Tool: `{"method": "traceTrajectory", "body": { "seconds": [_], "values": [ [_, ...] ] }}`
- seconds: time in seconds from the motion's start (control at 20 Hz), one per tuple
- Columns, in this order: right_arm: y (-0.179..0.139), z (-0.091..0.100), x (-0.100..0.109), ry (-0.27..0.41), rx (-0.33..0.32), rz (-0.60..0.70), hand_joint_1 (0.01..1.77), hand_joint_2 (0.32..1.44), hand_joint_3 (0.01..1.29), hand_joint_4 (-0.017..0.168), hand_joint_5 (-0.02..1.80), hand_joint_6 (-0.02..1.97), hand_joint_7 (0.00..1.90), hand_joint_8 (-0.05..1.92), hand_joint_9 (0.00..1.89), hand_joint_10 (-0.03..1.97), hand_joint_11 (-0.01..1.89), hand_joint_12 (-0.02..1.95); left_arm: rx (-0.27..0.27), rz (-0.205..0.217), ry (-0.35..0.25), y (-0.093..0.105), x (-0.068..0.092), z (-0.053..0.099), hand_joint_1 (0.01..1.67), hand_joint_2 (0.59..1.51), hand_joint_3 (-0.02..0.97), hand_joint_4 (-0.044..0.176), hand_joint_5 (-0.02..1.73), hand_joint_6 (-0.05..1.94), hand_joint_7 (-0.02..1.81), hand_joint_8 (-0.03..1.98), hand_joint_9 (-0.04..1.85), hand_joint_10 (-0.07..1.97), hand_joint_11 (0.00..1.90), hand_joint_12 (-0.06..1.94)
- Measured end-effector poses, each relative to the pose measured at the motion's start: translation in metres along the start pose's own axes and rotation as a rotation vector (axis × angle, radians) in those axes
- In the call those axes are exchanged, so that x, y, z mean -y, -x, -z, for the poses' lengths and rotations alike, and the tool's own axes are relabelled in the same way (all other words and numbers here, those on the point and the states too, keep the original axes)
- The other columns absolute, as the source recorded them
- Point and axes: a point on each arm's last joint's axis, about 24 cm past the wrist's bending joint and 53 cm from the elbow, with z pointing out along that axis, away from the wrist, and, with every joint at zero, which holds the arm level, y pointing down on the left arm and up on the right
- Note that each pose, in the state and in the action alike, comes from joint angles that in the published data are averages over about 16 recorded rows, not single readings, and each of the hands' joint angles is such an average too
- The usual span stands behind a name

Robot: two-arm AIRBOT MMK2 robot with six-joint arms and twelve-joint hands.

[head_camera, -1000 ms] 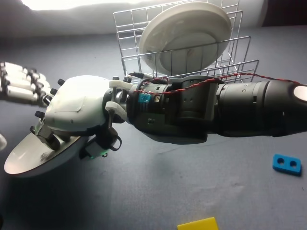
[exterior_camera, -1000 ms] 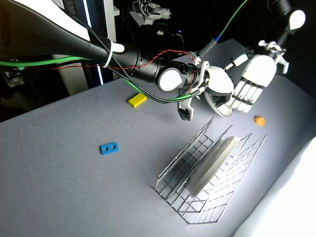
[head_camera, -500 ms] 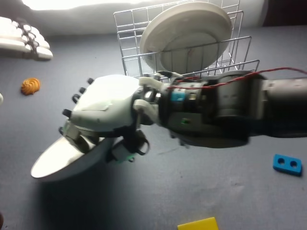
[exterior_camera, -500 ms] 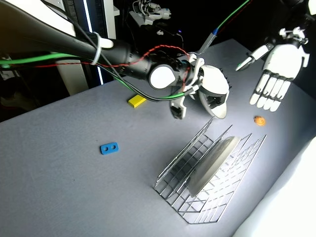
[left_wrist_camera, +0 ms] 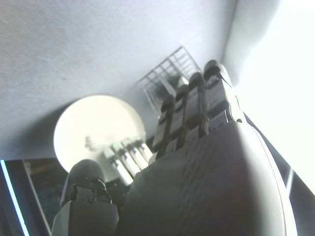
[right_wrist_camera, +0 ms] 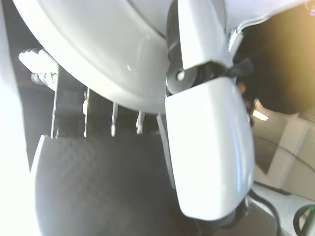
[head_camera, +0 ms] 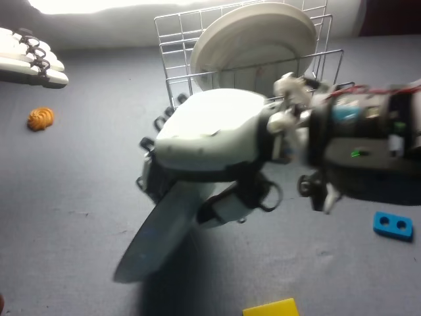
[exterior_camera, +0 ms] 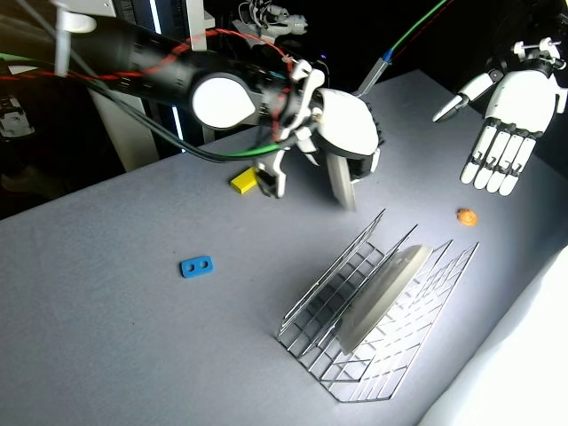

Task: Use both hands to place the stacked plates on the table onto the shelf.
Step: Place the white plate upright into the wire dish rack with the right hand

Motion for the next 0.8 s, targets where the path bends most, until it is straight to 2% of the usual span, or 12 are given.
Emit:
{"method": "traceTrajectory", "body": {
  "seconds": [0.35, 0.8],
  "values": [
    [0.036, 0.037, -0.013, -0.003, 0.074, -0.062, 1.36, 0.99, 0.01, -0.006, 0.92, 0.95, 1.04, 0.86, 1.0, 1.08, 0.82, 1.16, 0.006, 0.0, -0.003, 0.002, 0.001, -0.001, 0.02, 1.126, 0.014, -0.002, 0.03, 0.01, 0.02, -0.01, 0.02, 0.02, 0.03, 0.02],
    [0.097, 0.059, -0.02, 0.025, 0.195, -0.195, 1.37, 1.0, 0.01, -0.008, 0.88, 0.96, 1.04, 0.87, 0.98, 1.09, 0.82, 1.16, 0.008, 0.009, -0.014, 0.004, 0.005, -0.006, 0.02, 1.126, 0.014, -0.002, 0.04, 0.01, 0.03, -0.01, 0.02, 0.02, 0.03, 0.02]
  ]
}}
